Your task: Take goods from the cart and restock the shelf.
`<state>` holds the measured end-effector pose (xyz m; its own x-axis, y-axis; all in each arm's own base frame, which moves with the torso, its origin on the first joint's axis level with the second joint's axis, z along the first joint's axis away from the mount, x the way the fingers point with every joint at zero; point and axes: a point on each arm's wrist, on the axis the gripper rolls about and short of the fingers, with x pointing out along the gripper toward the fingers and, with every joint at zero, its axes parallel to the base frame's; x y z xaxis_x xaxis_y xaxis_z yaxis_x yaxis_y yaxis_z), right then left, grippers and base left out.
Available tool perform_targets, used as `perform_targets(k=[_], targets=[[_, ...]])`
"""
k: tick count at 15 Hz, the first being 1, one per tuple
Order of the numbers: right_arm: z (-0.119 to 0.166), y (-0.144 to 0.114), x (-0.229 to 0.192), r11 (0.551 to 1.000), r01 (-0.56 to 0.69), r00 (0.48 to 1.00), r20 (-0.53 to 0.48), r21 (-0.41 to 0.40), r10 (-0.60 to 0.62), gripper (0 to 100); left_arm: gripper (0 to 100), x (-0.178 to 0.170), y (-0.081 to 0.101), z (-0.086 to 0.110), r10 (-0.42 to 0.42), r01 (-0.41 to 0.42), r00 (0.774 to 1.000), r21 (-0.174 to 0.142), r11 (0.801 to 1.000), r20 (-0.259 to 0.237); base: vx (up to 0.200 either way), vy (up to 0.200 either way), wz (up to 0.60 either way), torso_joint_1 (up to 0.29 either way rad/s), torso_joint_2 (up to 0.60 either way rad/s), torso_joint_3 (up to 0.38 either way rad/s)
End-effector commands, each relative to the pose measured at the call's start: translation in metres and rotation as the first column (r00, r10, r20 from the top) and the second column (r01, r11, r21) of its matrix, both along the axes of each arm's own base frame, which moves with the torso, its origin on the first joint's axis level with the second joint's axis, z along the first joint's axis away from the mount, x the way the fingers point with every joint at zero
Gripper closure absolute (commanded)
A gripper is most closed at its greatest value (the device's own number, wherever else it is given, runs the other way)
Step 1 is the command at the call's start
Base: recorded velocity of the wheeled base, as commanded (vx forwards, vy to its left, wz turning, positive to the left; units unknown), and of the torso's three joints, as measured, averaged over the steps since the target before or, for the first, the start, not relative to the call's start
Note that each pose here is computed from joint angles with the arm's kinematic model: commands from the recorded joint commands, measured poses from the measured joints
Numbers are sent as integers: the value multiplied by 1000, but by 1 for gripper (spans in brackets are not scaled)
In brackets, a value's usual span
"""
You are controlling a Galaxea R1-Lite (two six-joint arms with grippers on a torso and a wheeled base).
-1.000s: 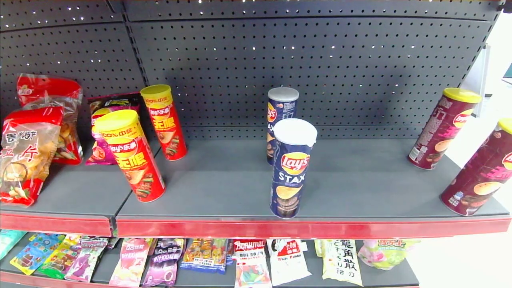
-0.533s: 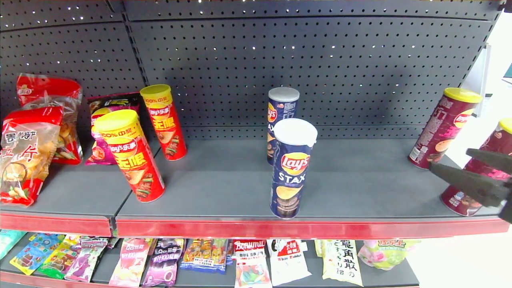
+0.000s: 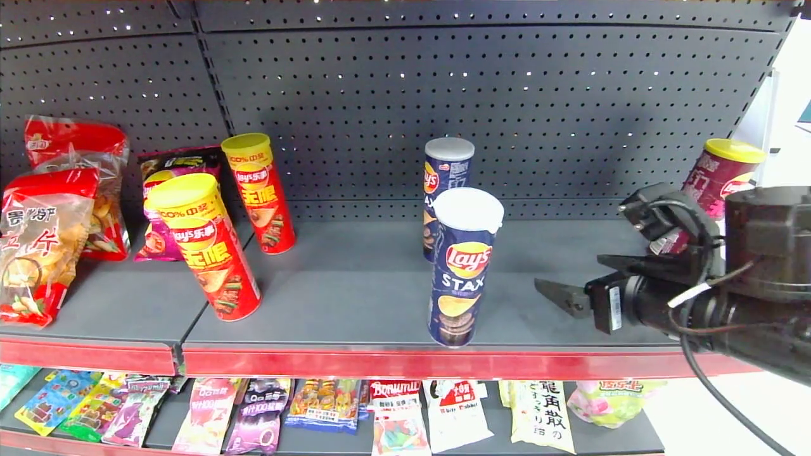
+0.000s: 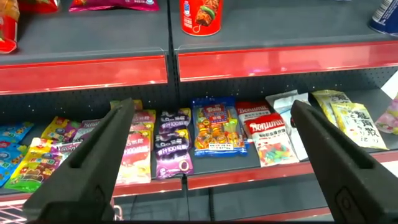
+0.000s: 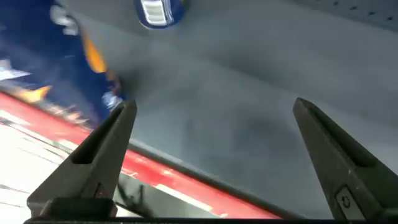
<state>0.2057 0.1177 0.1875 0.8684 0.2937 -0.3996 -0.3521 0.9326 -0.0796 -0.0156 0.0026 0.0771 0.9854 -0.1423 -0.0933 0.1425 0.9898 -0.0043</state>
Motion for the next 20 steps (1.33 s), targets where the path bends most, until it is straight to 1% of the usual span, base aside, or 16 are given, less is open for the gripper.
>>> perform_targets(k=[1,2,4,9,14,15,20], targets=[[-22,18,21,997,-15,998,-66,-75,10,0,0,0,0,0,-1,1,1000,-1,1000,-3,0,0,0,0,0,0],[-31,19,24,993,-25,996,-84,-119,15,0,0,0,0,0,-1,1,1000,1,1000,-3,0,0,0,0,0,0],[-38,23,30,988,-11,995,-95,-156,-4,0,0,0,0,0,1,-1,1000,1,1000,-3,0,0,0,0,0,0],[-46,30,34,985,-26,993,-116,-171,6,0,0,0,0,0,-1,1,1000,1,1000,-3,0,0,0,0,0,0],[-49,41,36,983,-52,992,-122,-174,31,0,0,0,0,0,1,-1,1000,0,1000,-3,0,0,0,0,0,0],[-47,47,37,983,-67,992,-115,-169,48,0,0,0,0,0,1,-1,1000,0,1000,-3,0,0,0,0,0,0],[-50,55,39,981,-86,990,-123,-173,65,0,0,0,0,0,-1,1,1000,1,1000,-3,0,0,0,0,0,0]])
